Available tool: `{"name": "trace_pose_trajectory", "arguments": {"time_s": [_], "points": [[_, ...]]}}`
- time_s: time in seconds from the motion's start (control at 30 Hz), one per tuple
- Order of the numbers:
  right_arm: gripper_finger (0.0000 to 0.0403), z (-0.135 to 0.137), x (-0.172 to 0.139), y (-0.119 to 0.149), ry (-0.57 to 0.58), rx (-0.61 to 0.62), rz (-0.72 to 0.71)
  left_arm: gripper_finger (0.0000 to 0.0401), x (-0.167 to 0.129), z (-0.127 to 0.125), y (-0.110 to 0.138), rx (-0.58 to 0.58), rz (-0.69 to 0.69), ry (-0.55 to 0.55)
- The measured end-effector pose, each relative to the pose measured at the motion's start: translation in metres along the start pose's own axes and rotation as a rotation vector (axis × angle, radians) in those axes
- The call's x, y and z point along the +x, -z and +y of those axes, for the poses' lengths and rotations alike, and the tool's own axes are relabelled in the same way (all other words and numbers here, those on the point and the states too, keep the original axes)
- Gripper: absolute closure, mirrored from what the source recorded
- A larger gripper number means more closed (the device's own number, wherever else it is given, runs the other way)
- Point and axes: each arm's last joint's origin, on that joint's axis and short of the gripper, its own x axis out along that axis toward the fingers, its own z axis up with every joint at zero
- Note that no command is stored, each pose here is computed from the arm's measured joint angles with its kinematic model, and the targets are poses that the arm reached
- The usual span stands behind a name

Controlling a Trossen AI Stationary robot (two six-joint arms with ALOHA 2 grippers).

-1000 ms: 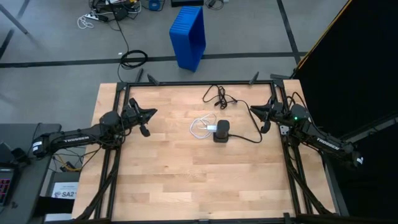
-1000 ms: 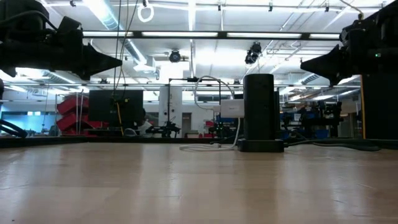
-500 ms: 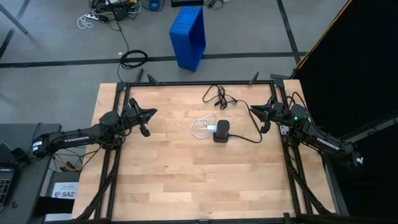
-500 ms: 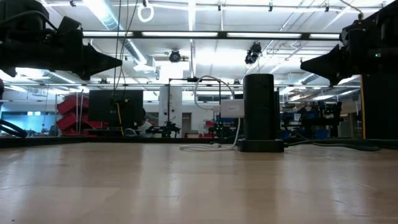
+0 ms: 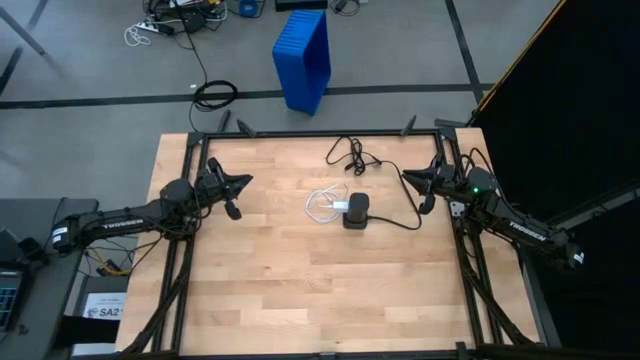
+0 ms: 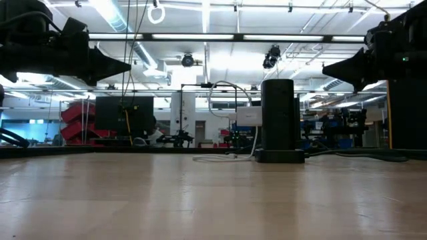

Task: Insert USB
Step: Return to Home Position

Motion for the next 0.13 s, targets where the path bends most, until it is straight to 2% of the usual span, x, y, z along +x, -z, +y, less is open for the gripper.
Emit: {"name": "trace_pose_trajectory", "arguments": {"time_s": [0.13], "points": [[0.0373, 0.0000, 0.0000, 0.0000, 0.000, 0.000, 0.000, 0.0401, 0.0000, 0.0000, 0.0000, 0.000, 0.000, 0.000]]}}
